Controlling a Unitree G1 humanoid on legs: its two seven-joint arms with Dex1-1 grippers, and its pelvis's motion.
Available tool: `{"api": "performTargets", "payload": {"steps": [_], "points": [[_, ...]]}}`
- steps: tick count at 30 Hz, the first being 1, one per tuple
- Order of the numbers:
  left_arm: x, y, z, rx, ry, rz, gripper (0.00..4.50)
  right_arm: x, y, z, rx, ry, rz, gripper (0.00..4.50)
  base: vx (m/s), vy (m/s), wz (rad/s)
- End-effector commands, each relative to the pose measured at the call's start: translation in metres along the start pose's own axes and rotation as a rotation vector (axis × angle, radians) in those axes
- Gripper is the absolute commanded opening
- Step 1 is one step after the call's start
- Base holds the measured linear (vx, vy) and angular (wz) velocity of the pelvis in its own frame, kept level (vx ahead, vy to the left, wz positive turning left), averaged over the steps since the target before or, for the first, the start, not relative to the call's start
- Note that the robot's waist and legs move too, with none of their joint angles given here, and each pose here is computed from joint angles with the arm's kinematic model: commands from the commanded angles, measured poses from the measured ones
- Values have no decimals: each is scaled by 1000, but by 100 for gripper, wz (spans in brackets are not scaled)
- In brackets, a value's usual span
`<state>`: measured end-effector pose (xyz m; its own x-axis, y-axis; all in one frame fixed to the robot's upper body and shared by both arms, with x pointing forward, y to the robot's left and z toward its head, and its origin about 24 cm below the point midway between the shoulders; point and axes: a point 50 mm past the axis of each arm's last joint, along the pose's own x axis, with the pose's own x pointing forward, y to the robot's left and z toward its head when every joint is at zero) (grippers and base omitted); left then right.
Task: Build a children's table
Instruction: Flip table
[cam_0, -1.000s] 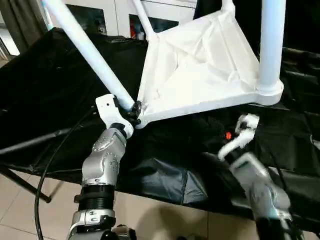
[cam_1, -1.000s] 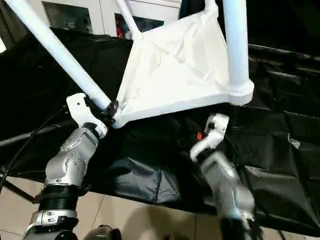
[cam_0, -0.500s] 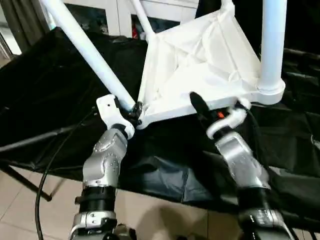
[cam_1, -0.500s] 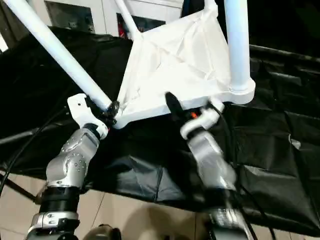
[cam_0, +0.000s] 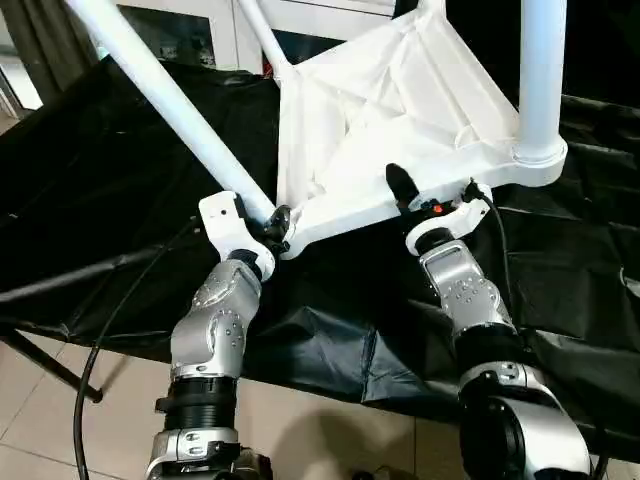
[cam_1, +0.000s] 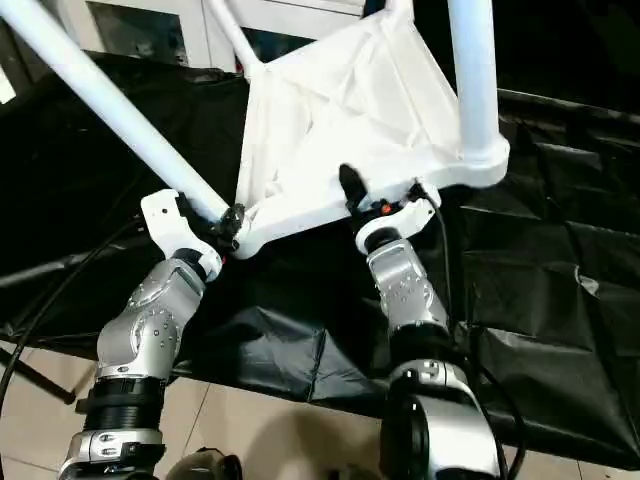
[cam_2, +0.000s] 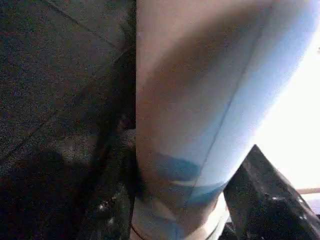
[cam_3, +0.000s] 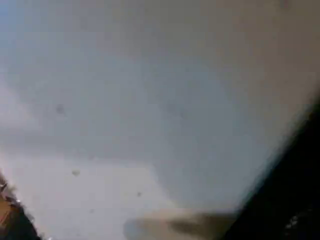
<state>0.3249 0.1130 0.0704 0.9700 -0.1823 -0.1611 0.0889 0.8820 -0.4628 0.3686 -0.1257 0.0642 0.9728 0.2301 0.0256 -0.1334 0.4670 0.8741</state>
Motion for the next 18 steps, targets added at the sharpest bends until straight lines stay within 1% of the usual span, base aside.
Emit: {"api": "performTargets", "payload": {"steps": [1,3,6,7,9,11,12,13,14,15,17,18], "points": [[-1,-16,-3,-43,4,-100,212,4,3,5,-8,-4,16,378,0,0,0],[-1,-16,-3,-35,4,-101,212,3,3,4,-19,7,22,360,0,0,0],[-1,-16,-2,-31,5,-103,212,3,1,4,-25,12,23,349,0,0,0],[-1,-16,-2,-28,4,-106,212,3,-1,4,-27,12,20,334,0,0,0],[-1,-17,-2,-25,3,-109,212,2,-3,5,-27,8,14,321,0,0,0],[-1,-17,-2,-16,3,-102,212,2,-4,6,-27,2,9,295,0,0,0],[-1,-17,-2,-18,5,-105,212,2,-5,7,-27,-5,4,295,0,0,0],[-1,-17,-2,-30,11,-115,268,2,-5,8,-25,-13,1,278,0,0,0],[-2,-16,-2,-40,11,-119,282,2,-6,10,-25,-22,-2,271,0,0,0],[-2,-14,-1,-50,9,-114,282,2,-6,12,-26,-32,-7,261,0,0,0],[-3,-7,1,-49,5,-82,305,2,-7,18,-33,-58,-19,241,0,0,0],[-4,-4,2,-48,3,-76,305,2,-7,20,-36,-68,-22,241,0,0,0]]}}
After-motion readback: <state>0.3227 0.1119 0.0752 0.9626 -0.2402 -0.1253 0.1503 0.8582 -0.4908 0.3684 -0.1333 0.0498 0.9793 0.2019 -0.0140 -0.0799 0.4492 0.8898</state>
